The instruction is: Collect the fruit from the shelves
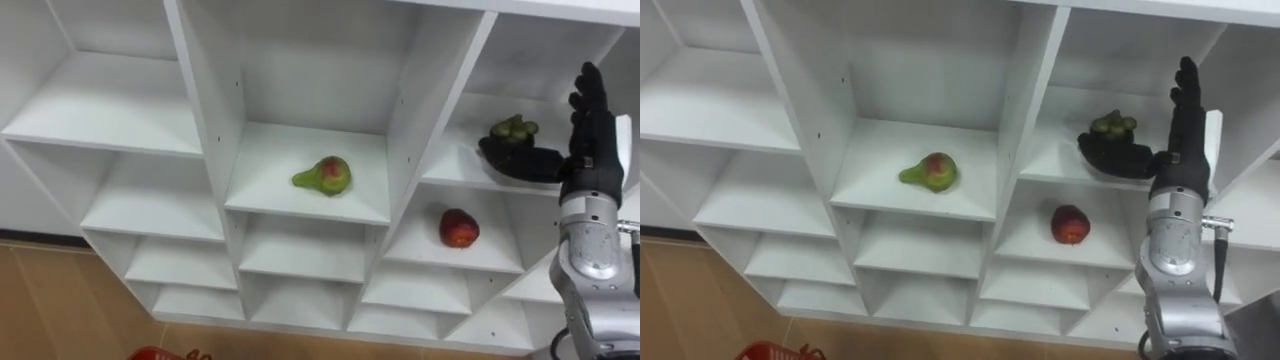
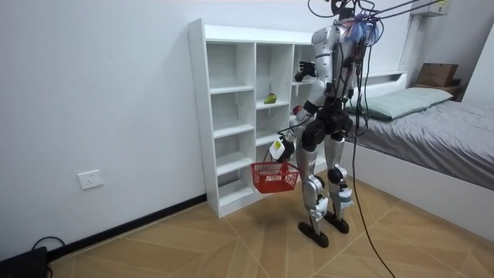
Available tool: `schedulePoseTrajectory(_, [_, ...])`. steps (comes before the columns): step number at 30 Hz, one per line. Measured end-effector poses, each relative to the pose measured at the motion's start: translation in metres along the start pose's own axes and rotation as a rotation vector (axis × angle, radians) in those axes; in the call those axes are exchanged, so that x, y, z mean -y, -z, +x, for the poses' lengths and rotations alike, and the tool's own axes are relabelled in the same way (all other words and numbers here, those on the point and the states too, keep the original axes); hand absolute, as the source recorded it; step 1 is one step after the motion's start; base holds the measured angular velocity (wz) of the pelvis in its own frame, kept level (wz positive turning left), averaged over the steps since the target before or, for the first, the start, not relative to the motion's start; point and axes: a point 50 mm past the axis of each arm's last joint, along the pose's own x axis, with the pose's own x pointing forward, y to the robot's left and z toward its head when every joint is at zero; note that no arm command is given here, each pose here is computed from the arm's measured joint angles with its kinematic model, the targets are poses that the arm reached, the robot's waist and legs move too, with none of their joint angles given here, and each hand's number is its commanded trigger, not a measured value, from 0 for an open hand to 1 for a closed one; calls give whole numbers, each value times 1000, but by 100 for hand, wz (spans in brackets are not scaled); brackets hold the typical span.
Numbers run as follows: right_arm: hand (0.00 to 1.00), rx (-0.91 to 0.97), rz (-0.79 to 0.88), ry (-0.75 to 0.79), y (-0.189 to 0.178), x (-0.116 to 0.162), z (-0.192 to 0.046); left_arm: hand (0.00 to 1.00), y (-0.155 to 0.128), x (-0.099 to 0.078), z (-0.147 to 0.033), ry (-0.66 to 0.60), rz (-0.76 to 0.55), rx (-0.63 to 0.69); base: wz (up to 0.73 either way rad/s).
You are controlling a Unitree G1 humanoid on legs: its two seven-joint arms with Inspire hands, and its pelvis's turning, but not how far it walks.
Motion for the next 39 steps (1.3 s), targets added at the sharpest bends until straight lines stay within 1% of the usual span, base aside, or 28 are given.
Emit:
schedulePoseTrajectory(7, [0, -53, -27, -21, 9, 1, 3, 100, -5, -1, 1, -4, 0, 14, 1])
schedulePoseTrajectory(14, [0, -63, -33, -51, 10, -1, 3, 100, -5, -1, 1, -4, -2, 15, 1])
schedulePoseTrajectory(23, [0, -64, -56, -100, 11, -3, 3, 100, -5, 1, 1, 36, -4, 13, 1])
schedulePoseTrajectory(27, [0, -104, -83, -112, 21, -2, 2, 100, -5, 2, 1, 39, -4, 13, 0])
schedulePoseTrajectory(30, [0, -103, -90, -126, 21, -3, 4, 100, -5, 2, 1, 39, -4, 12, 0])
schedulePoseTrajectory(36, [0, -125, -100, -147, 25, -4, 6, 100, 0, 3, 0, 45, -5, -15, 0])
schedulePoseTrajectory(39, [0, -136, -103, -147, 27, -4, 6, 100, 1, 3, 0, 47, -25, -25, 0])
